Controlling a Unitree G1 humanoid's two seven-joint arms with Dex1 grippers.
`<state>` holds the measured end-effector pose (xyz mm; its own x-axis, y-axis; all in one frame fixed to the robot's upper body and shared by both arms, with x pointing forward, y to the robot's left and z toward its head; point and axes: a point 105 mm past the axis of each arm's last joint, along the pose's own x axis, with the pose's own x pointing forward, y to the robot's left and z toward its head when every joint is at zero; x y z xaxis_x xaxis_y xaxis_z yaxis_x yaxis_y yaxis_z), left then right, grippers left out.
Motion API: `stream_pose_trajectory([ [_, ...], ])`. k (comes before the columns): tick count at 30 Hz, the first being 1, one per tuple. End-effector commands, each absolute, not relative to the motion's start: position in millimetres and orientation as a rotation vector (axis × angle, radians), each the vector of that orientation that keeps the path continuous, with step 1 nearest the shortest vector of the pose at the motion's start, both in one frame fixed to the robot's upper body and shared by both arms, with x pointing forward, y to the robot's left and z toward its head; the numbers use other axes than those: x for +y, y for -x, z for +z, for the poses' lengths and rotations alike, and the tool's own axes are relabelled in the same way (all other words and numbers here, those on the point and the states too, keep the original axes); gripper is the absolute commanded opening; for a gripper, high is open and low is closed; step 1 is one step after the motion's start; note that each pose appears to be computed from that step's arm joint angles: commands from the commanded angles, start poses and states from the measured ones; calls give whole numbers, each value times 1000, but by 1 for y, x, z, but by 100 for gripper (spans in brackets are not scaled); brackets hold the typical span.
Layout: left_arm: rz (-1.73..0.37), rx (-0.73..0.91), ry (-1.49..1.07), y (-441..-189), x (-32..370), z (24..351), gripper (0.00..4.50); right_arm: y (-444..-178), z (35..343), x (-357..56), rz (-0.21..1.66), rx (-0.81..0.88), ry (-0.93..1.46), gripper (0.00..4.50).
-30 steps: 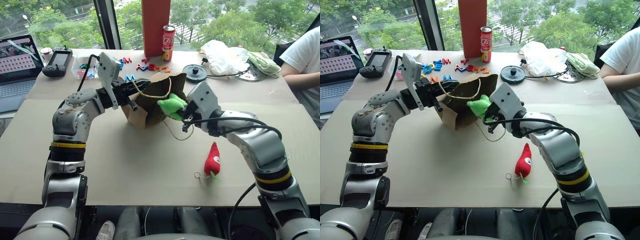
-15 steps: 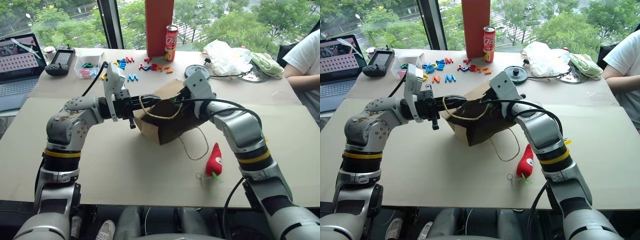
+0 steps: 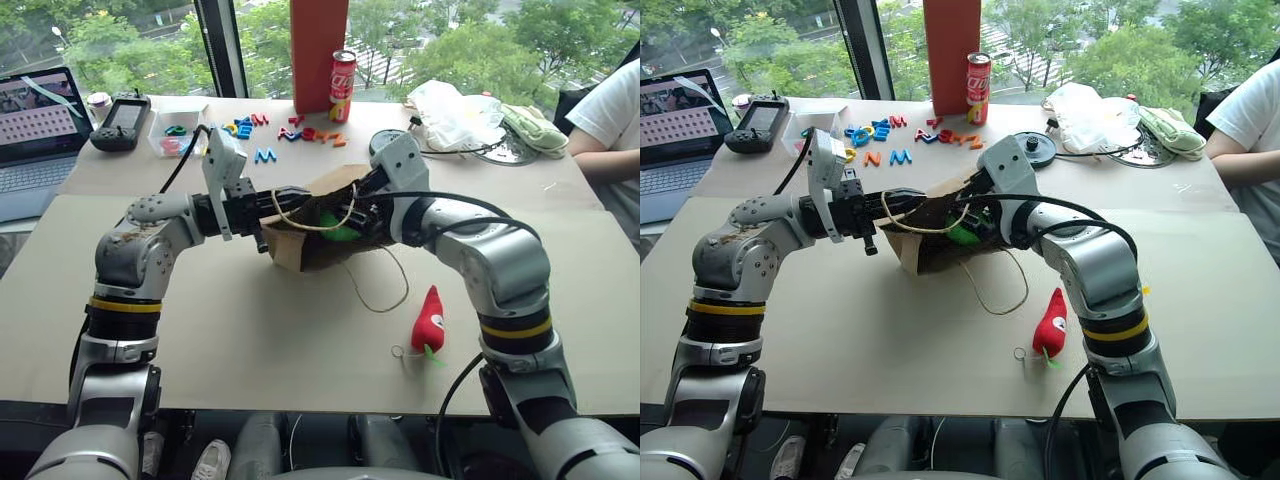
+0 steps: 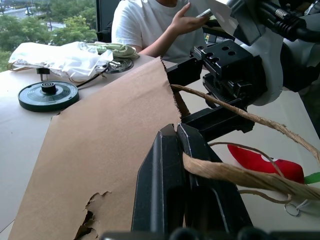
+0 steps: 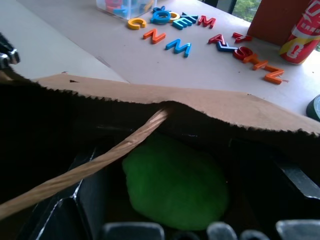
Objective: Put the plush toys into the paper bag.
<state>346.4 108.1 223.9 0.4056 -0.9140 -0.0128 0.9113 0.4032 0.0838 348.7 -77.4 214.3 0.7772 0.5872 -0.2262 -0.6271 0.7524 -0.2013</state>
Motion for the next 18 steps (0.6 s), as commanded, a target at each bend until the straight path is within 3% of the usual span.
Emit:
stream_pose_trajectory([
  [1,-1119,-90,-136,-353,112,237,0,-322,235,-96,691,97,273,409],
  [6,-1101,-94,-146,-357,115,236,0,-288,223,-127,678,181,306,409],
  [13,-1094,-90,-143,-359,117,234,0,-247,170,-167,561,473,325,409],
  [18,-1098,-90,-139,-361,115,234,0,-218,115,-184,428,663,313,409],
])
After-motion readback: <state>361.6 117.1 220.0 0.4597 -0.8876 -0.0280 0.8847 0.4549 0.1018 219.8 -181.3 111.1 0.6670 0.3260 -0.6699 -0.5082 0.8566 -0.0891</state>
